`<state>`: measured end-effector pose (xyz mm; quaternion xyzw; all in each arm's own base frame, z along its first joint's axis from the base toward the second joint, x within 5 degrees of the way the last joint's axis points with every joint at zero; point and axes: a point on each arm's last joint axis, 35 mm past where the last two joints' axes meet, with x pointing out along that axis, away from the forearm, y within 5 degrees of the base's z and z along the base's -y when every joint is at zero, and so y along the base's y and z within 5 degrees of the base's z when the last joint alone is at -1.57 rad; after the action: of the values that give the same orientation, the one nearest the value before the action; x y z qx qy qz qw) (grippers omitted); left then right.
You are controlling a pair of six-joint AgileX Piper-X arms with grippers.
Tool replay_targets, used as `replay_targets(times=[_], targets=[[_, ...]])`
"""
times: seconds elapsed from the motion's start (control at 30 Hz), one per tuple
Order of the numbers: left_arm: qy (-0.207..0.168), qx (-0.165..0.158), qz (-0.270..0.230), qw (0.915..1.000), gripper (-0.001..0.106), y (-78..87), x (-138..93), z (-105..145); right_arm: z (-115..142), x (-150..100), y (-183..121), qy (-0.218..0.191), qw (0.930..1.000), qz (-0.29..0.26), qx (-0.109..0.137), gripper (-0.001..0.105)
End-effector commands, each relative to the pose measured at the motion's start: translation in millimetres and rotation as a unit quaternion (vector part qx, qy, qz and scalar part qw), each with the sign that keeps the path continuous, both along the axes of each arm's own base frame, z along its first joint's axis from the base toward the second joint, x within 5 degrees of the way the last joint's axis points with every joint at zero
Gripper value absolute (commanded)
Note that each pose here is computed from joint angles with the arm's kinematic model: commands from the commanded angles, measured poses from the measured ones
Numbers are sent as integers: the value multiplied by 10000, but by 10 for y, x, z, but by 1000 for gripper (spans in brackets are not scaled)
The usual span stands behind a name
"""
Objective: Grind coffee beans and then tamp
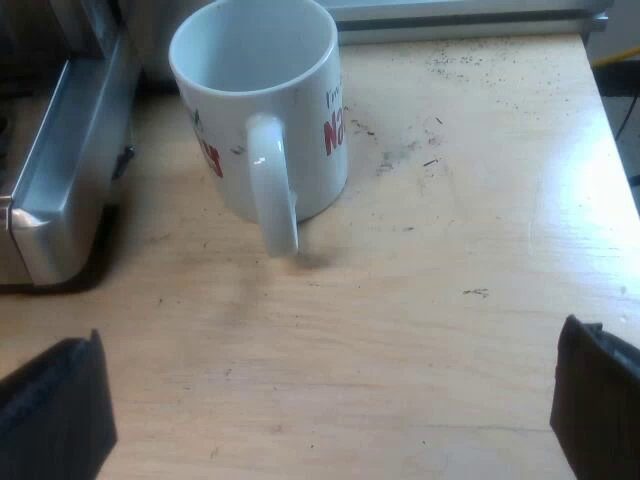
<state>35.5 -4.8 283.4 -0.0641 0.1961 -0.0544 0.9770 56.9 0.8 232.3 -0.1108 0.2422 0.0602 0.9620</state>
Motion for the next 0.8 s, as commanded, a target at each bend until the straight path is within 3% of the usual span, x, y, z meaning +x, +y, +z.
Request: replay_targets(times=[0.03,0.4,0.5,0.57,0.6,0.63,0.8], targets=[[-14,-76,-117,9999,98,-11,22,17,8,6,-1,3,10000,-6,12,90],[18,-195,-307,9993,95,-26,10,24,49,-7,17,-27,9999,89,136,88],[79,-193,-305,9993,77,-23,-33,60,114,-36,33,-60,9996,246,116,82],[-39,-231,-526,9983,58,-37,-63,129,132,-45,37,-71,9995,299,91,80],[-79,-252,-582,9980,57,-41,-71,150,150,-54,43,-79,9993,365,75,78],[-149,-306,-720,9968,57,-50,-85,185,315,-63,74,-94,9973,731,-66,63],[-377,-380,-916,9944,79,-61,-140,379,622,-71,136,-210,9905,1360,-87,59]])
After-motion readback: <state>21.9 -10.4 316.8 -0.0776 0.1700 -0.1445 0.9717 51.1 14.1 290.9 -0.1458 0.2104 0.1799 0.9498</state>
